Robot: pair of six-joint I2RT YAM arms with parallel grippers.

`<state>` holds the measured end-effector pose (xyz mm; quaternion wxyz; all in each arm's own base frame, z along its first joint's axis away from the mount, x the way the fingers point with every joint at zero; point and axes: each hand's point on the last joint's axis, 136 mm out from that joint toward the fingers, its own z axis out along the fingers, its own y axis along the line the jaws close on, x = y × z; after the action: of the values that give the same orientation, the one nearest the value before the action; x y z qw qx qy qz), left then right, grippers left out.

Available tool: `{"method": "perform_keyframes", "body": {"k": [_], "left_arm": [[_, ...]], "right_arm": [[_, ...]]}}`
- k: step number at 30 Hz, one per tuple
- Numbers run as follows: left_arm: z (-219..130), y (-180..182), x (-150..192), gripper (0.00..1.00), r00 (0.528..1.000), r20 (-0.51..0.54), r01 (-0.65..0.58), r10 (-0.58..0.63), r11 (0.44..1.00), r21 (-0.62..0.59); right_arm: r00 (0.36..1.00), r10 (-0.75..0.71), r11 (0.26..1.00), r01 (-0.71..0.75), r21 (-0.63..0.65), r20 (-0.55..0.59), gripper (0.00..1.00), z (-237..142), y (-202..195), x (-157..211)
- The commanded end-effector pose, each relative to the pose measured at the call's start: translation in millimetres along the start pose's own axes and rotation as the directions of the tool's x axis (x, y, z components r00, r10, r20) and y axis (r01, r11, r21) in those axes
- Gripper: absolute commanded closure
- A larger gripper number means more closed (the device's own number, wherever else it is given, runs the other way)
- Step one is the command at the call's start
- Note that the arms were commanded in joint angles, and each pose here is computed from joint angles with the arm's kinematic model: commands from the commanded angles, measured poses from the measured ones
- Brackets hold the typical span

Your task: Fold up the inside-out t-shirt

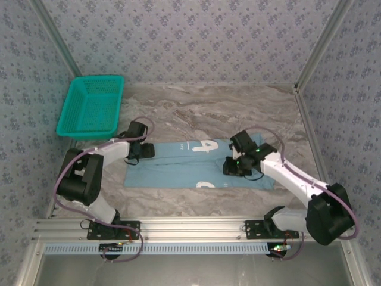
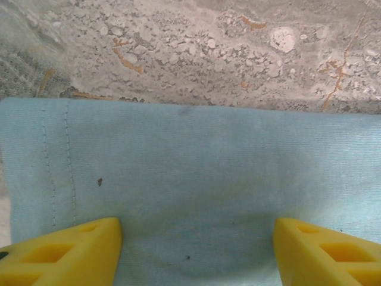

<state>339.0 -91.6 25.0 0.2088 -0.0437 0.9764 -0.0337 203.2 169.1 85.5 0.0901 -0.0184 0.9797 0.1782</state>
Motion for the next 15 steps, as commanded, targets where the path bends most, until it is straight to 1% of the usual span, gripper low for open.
{"method": "perform_keyframes", "body": {"k": [1,3,6,8,10,12,15], "left_arm": [[-4.2,3.9,-4.2,0.32,1.0,0.0,-0.02,0.02,0.999,-0.024],[-6.7,3.0,-6.6,0.32,1.0,0.008,-0.019,0.02,1.0,-0.02],[-11.2,1.2,-9.6,0.32,1.0,0.018,-0.02,0.02,1.0,-0.011],[-14.2,0.0,-12.0,0.31,0.999,0.027,-0.022,0.023,1.0,-0.004],[-16.8,-0.2,-13.0,0.31,0.999,0.031,-0.024,0.024,1.0,-0.003],[-18.8,-0.4,-13.8,0.31,0.999,0.037,-0.022,0.022,1.0,0.0],[-18.0,1.3,-13.2,0.31,0.999,0.04,-0.017,0.017,1.0,-0.006]], "right_arm": [[0.991,0.066,0.998,-0.068,-0.011,-0.119,0.68,12.0,6.4,40.4],[0.994,0.022,1.0,-0.022,0.0,-0.111,0.67,7.3,10.2,40.5],[0.998,-0.043,0.999,0.044,0.027,-0.036,0.62,-14.9,11.7,24.0],[0.998,-0.04,0.999,0.038,0.033,0.043,0.59,-26.4,9.0,5.7],[0.994,-0.004,1.0,0.002,0.021,0.11,0.55,-30.9,3.4,-16.4],[0.987,0.032,0.996,-0.044,0.079,0.156,0.53,-31.3,-17.8,-36.2],[0.978,0.109,0.977,-0.139,0.164,0.18,0.52,-25.7,-60.2,-60.3]]}}
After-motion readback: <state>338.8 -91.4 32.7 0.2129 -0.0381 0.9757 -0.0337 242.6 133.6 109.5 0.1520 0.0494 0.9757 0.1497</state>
